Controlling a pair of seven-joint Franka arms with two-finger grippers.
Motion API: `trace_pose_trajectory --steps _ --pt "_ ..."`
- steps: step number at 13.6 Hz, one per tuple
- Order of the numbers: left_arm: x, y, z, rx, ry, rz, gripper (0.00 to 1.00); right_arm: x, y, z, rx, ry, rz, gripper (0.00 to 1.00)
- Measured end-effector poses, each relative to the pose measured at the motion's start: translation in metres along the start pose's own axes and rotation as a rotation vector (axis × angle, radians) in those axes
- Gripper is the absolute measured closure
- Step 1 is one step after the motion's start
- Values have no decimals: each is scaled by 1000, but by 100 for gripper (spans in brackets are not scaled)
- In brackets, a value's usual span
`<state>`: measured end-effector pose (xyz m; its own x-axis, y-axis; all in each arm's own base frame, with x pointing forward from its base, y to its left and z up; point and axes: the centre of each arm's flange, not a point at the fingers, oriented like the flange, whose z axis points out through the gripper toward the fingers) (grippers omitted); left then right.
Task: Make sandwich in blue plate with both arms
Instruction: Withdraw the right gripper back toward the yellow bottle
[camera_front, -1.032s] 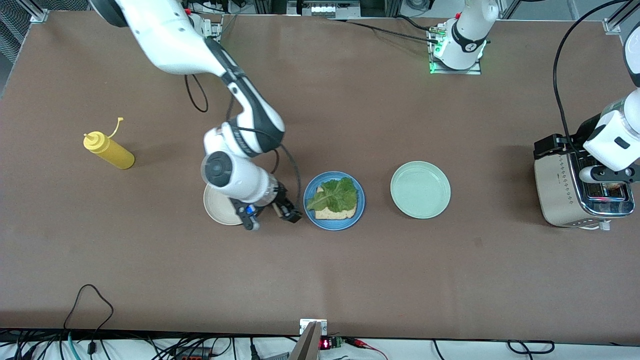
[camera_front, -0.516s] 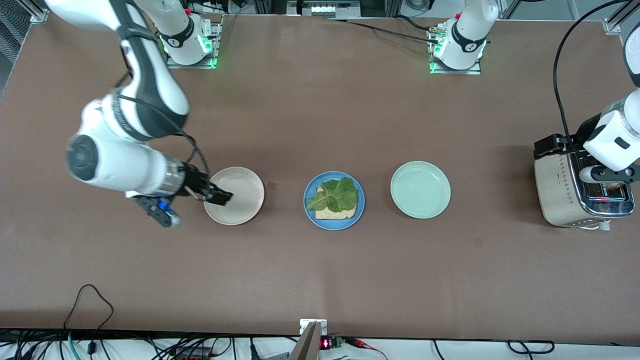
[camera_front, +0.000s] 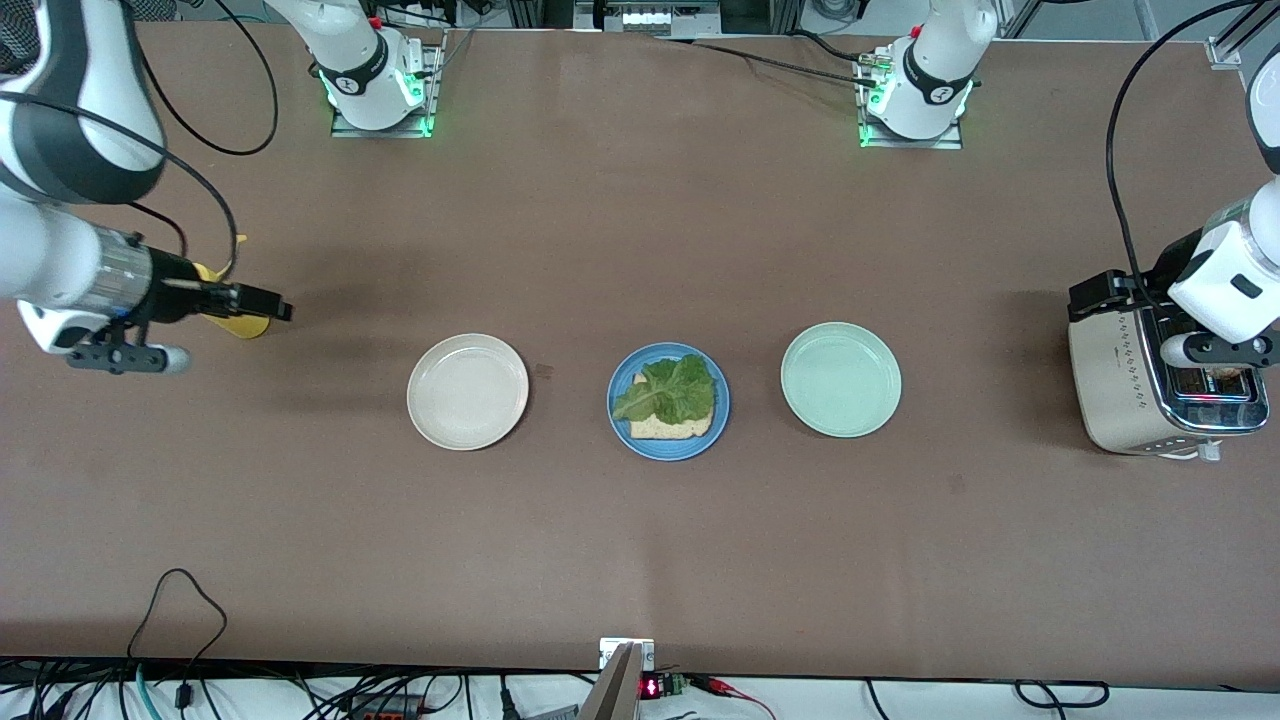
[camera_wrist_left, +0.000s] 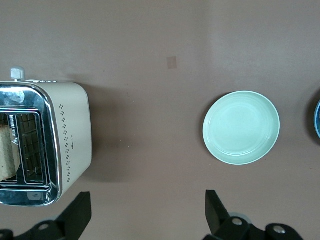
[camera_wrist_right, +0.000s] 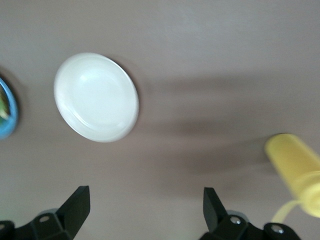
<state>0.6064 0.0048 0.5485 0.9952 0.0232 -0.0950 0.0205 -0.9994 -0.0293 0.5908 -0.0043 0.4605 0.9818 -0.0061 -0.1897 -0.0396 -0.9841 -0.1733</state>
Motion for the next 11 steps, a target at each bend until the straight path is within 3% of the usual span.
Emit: trace_pose_trajectory --steps 6,11 --pt "-3 8 -4 -24 -1 1 0 -48 124 -6 -25 -25 -305 0" --pt "-7 5 -21 -49 49 -14 0 -60 182 2 -20 9 -625 0"
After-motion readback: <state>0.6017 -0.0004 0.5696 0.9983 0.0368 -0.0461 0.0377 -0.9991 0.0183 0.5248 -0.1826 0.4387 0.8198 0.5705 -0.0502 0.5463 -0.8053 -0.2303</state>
